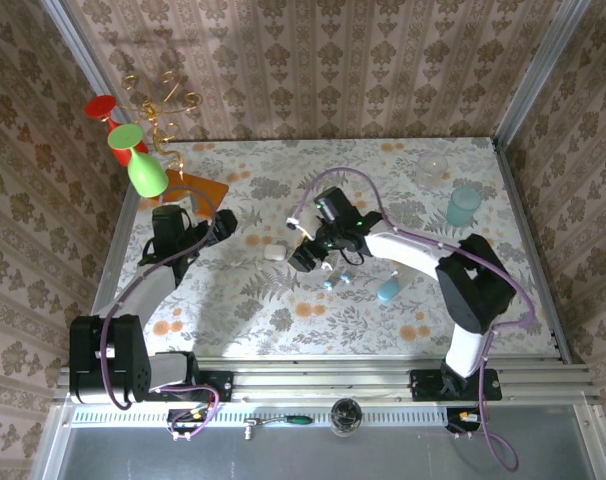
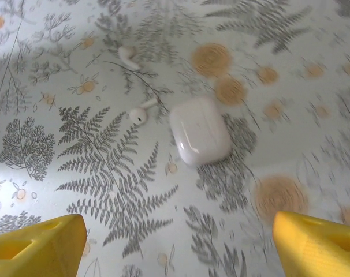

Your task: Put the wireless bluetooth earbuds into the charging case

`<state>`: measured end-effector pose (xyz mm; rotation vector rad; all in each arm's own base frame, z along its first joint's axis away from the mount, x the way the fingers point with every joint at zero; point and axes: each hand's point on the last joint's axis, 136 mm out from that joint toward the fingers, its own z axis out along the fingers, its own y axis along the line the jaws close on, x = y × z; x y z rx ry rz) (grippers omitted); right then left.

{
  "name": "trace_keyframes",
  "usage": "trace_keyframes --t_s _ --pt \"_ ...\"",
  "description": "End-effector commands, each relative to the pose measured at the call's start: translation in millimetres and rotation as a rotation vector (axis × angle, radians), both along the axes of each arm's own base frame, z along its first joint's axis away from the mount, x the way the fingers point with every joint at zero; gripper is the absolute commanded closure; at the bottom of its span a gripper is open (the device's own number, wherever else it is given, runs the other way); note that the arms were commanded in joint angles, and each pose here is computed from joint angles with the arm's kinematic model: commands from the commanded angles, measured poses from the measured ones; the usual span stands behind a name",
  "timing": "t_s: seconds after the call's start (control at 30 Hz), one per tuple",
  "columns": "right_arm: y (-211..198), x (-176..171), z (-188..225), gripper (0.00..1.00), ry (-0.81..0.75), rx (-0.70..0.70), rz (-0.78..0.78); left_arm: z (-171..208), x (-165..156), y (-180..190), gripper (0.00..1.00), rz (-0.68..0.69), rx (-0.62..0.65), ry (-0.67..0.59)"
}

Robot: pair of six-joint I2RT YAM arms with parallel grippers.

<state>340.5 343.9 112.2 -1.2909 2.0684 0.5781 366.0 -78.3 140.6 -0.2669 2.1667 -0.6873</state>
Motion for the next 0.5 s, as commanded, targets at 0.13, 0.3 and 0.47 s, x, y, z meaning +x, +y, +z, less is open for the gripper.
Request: trace_keyframes --t_s 0.13,0.3,0.47 --pt "23 18 -41 0.16 -0.058 -0.16 0.159 -13 -13 3 0.0 0.017 -0.079 0.078" --pt "28 31 -60 0.18 -0.05 -0.262 0.188 -14 -16 5 0.0 0.012 -0.074 0.074" --pt "33 31 -73 0.2 -0.036 -0.327 0.236 -16 -18 9 0.0 0.016 -0.087 0.078"
